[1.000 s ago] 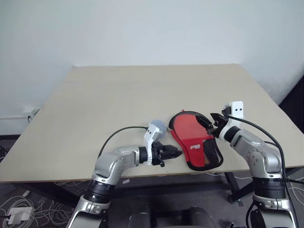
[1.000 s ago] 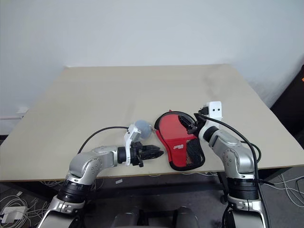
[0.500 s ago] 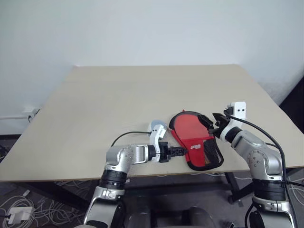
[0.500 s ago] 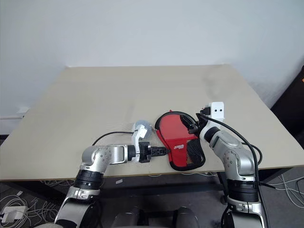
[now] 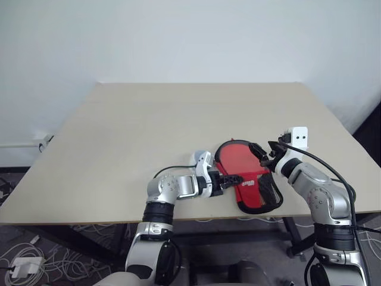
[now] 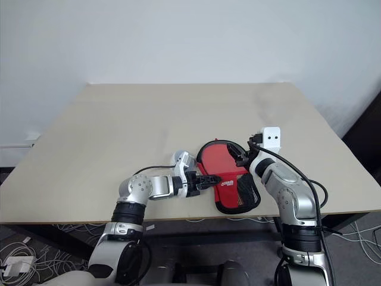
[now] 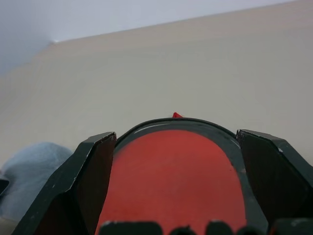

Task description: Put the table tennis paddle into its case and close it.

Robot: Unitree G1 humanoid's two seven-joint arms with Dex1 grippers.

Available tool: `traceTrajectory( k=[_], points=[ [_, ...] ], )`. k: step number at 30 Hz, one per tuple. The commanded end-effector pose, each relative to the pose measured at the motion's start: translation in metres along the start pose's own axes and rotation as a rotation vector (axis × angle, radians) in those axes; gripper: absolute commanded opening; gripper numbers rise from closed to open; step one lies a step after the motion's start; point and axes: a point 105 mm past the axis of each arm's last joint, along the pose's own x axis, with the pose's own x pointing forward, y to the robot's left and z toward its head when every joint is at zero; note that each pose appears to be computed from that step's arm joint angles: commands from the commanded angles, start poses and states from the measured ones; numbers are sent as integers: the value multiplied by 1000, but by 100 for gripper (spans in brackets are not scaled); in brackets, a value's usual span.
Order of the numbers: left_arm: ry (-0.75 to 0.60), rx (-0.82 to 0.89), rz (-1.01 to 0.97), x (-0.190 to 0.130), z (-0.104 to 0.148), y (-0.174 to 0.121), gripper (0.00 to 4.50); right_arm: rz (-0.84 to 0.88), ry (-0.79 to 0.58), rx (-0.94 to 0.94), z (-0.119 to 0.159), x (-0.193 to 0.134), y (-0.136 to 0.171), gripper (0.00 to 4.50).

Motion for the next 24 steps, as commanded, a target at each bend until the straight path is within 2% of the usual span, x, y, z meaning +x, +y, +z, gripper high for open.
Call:
traceTrajectory(
  k=[1,2,8,9,16,21,24],
  points=[
    [81,8,-85,11,-12,-18,260,-25,-72,-14,18,-1,-3,428],
    [95,11,-92,11,-14,-19,236,-30,-76,-12,19,-1,-3,428],
    [92,-22,-73,13,-16,-14,22,-51,-108,12,24,-2,-8,428],
    [87,-18,-66,13,-15,-13,4,-53,-111,17,25,-2,-9,428],
    [55,-32,-47,8,-6,-11,4,-65,-122,32,26,-2,-11,428],
    [130,0,-9,-10,-6,-8,4,-16,-153,67,32,-3,-4,428],
    [193,-8,6,-34,-10,-5,4,6,-161,68,34,-4,0,428]
  ],
)
